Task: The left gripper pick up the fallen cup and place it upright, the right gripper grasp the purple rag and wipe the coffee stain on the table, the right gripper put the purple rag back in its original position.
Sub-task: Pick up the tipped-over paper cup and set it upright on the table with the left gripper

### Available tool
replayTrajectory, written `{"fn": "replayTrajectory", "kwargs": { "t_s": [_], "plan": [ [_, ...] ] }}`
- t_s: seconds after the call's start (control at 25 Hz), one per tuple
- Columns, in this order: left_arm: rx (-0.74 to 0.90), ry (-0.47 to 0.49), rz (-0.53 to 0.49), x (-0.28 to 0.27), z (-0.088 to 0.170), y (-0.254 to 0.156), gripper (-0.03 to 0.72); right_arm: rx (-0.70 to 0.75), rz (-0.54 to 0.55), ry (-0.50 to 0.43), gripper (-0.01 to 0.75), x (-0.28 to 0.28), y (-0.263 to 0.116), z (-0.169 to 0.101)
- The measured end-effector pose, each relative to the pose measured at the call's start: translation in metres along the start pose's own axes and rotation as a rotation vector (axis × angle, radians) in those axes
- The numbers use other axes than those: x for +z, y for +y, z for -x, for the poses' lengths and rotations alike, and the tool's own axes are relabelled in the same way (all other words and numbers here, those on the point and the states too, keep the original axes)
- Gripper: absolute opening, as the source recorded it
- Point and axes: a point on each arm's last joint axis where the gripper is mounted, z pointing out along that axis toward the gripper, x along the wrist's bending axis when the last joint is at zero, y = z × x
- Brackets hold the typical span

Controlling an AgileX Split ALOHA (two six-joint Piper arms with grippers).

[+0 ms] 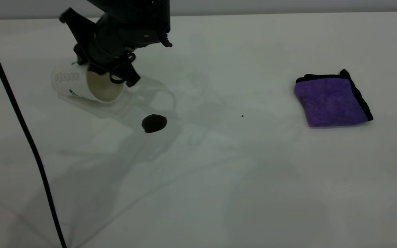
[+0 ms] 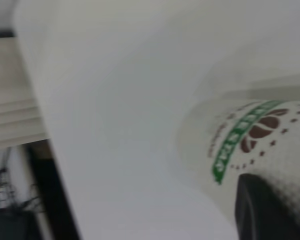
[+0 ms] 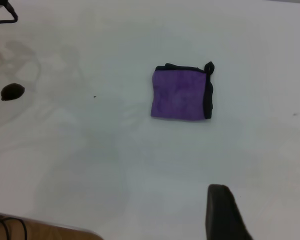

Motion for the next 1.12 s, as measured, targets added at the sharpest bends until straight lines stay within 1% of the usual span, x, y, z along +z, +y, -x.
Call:
{"fn": "replayTrajectory", "kwargs": {
  "t_s": [0.08, 0.2, 0.32, 0.48, 0.52, 0.6, 0.76, 0.84, 0.92, 1.04, 1.12],
  "plan": [
    [0.022, -0.005, -0.014, -0.004, -0.008, 0.0, 0.018, 0.0, 0.0, 0.0, 0.429, 0.0, 0.0, 0.0],
    [0.014, -0.094, -0.043, -0.016, -0.027, 0.001, 0.0, 0.0, 0.0, 0.0, 0.429, 0.0, 0.0, 0.0],
    [-0.024, -0.197, -0.043, -0.028, -0.06, 0.003, 0.0, 0.0, 0.0, 0.0, 0.429, 0.0, 0.0, 0.0],
    [-0.094, -0.309, -0.043, -0.034, -0.113, -0.002, 0.0, 0.0, 0.0, 0.0, 0.429, 0.0, 0.0, 0.0],
    [-0.098, -0.339, -0.038, -0.034, -0.123, -0.003, 0.0, 0.0, 0.0, 0.0, 0.429, 0.0, 0.0, 0.0],
    [-0.124, -0.429, -0.042, -0.027, -0.139, -0.008, 0.0, 0.0, 0.0, 0.0, 0.429, 0.0, 0.0, 0.0],
    [-0.148, -0.642, -0.057, -0.006, -0.151, -0.018, 0.0, 0.0, 0.001, 0.0, 0.429, 0.0, 0.0, 0.0],
    [-0.148, -0.745, -0.041, 0.004, -0.154, -0.021, 0.0, 0.0, 0.001, 0.0, 0.429, 0.0, 0.0, 0.0],
    [-0.172, -0.835, -0.003, 0.013, -0.154, -0.021, 0.0, 0.0, 0.001, 0.0, 0.429, 0.0, 0.0, 0.0],
    [-0.154, -0.903, 0.045, 0.025, -0.148, -0.02, 0.0, 0.0, 0.001, 0.0, 0.429, 0.0, 0.0, 0.0],
    [-0.123, -0.926, 0.061, 0.032, -0.138, -0.019, 0.0, 0.0, 0.001, 0.0, 0.429, 0.0, 0.0, 0.0]
  ]
}}
